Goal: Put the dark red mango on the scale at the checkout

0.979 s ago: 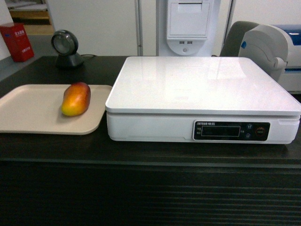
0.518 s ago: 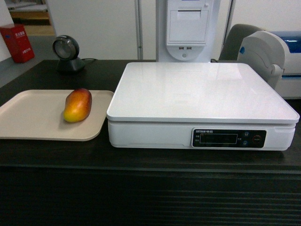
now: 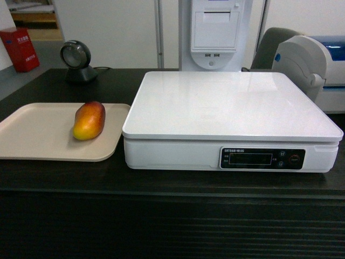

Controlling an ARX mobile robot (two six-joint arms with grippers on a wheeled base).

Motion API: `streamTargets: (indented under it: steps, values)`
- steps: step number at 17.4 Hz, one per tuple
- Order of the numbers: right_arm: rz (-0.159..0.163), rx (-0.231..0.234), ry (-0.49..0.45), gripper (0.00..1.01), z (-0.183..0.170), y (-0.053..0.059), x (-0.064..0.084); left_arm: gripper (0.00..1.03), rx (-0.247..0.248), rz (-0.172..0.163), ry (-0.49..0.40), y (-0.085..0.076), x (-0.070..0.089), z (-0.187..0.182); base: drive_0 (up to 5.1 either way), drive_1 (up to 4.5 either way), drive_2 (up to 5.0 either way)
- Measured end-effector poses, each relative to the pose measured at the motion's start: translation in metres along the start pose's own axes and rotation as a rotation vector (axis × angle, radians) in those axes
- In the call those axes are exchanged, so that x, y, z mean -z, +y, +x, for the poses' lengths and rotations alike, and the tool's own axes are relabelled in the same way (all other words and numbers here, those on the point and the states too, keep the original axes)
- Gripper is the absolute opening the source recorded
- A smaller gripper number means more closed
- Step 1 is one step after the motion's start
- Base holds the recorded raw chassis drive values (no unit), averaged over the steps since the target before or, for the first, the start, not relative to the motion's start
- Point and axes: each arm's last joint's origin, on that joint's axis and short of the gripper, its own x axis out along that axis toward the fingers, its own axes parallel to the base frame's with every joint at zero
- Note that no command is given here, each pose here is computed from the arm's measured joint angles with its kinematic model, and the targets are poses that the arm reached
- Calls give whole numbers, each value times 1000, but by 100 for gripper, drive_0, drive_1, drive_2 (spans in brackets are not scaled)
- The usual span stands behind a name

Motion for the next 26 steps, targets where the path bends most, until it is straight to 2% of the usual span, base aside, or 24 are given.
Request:
streamTargets:
  steps: [8, 10, 11, 14, 15, 16, 17, 21, 26]
  values:
    - [0, 0, 0, 98, 0, 0, 0, 98, 0, 0, 0, 0, 0, 0, 0, 0, 0]
    - [0, 0, 0, 98, 0, 0, 0, 98, -59, -22, 72, -1, 2, 0, 0, 0, 0]
    - [0, 0, 0, 98, 0, 0, 0, 98, -97, -46, 115, -2, 2, 2, 0, 0, 0]
    - [0, -2, 0, 98, 0, 0, 0, 98, -167, -75, 135, -3, -6, 9, 0, 0, 0]
    - [0, 0, 0, 98, 0, 0, 0, 98, -188, -104, 63, 4, -30, 28, 0, 0, 0]
    - [0, 0, 0, 98, 0, 0, 0, 98, -140, -96, 58, 9, -37, 49, 0, 0, 0]
    - [0, 0, 0, 98, 0, 0, 0, 98, -122, -96, 58, 11, -39, 59, 0, 0, 0]
    - [0, 0, 0, 98, 0, 0, 0, 98, -94, -86, 55, 15, -44, 76, 0, 0, 0]
    - [0, 0, 0, 98, 0, 0, 0, 98, -31, -65, 46, 16, -54, 112, 0, 0, 0]
